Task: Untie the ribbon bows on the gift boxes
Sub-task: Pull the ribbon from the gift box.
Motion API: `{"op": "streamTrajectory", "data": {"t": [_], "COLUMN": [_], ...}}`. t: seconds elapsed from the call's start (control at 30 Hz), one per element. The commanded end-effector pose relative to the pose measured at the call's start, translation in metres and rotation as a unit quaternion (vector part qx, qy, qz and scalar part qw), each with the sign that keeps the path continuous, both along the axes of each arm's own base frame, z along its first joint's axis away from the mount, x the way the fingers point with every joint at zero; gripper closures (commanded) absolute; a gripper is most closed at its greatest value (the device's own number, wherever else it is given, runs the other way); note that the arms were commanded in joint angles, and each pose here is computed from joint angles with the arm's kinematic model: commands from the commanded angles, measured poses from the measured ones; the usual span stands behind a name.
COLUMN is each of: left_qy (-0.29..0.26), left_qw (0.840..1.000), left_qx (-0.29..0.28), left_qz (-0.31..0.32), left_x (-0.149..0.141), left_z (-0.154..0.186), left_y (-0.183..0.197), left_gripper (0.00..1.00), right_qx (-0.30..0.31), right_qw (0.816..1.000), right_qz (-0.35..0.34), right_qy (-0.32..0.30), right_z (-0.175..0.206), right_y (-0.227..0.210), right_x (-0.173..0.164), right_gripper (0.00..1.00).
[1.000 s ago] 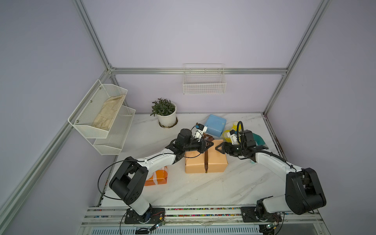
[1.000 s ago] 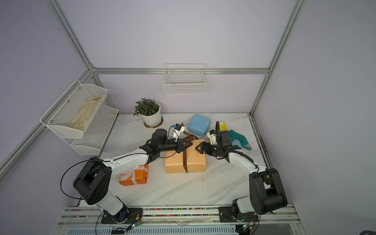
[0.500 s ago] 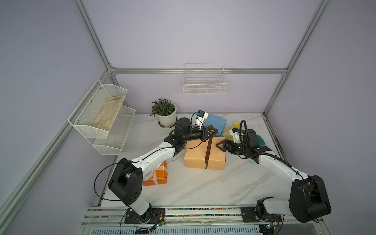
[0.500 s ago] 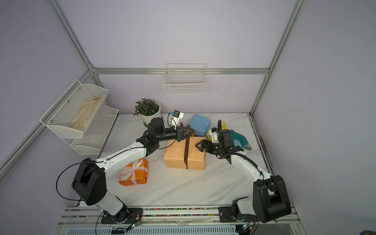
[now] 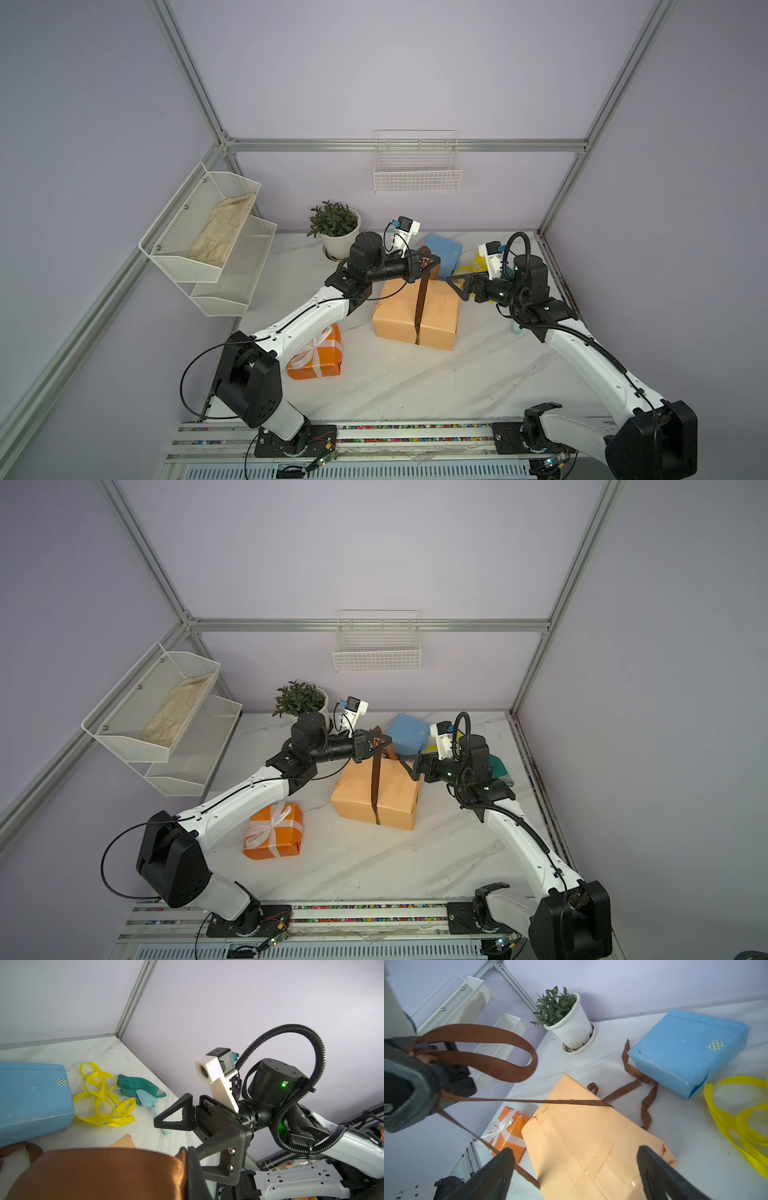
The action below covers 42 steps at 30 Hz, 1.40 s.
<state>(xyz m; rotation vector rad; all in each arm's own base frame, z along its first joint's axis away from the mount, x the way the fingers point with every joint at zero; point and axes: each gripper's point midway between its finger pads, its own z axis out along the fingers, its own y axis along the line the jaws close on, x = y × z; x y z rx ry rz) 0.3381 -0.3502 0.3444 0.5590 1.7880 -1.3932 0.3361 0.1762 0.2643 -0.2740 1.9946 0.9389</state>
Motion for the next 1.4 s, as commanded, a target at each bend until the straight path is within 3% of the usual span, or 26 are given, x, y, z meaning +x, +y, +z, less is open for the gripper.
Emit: {"op": "streamTrajectory", "data": {"t": [0.0,0.27,0.5,0.63,0.77,1.0,1.1,1.23,1.3,1.37], "left_qy": [-0.042,-0.018,-0.018,-0.02,-0.019,-0.027,-0.027,-0.026,-0.025,-0.024], "left_qw": [0.999,1.0,1.0,1.0,1.0,1.0,1.0,0.999,0.999,1.0], "left_qx": [-0.026,-0.013,-0.015,-0.01,-0.004,-0.007,-0.007,-0.009,-0.011,-0.011], "left_qz": [-0.005,0.002,-0.003,0.002,0.011,0.013,0.014,0.017,0.019,0.017], "left_x": [-0.004,0.003,0.004,0.005,0.008,0.011,0.011,0.012,0.012,0.012], "left_z": [0.033,0.006,0.007,0.006,0.001,0.004,0.002,0.0,0.0,-0.001], "left_y": [0.003,0.0,-0.003,-0.001,0.001,0.0,0.0,0.001,0.002,0.002], "left_gripper": [1.0,1.0,1.0,1.0,1.0,1.0,1.0,1.0,1.0,1.0], "right_qx": [0.02,0.041,0.024,0.028,0.017,0.012,0.012,0.004,0.003,-0.004], "right_qw": [0.993,0.967,0.948,0.946,0.941,0.949,0.954,0.959,0.961,0.962], "right_qz": [0.06,0.159,0.214,0.239,0.268,0.252,0.247,0.238,0.232,0.228], "right_qy": [-0.1,-0.197,-0.236,-0.219,-0.207,-0.188,-0.17,-0.156,-0.152,-0.151], "right_z": [0.019,0.023,0.017,0.008,-0.002,-0.018,-0.025,-0.036,-0.04,-0.043], "right_y": [0.016,0.041,0.066,0.077,0.097,0.104,0.104,0.102,0.102,0.101], "right_x": [0.003,-0.006,-0.009,-0.005,-0.024,-0.029,-0.026,-0.023,-0.021,-0.019], "right_gripper": [0.05,0.05,0.04,0.04,0.04,0.11,0.27,0.63,0.73,0.96]}}
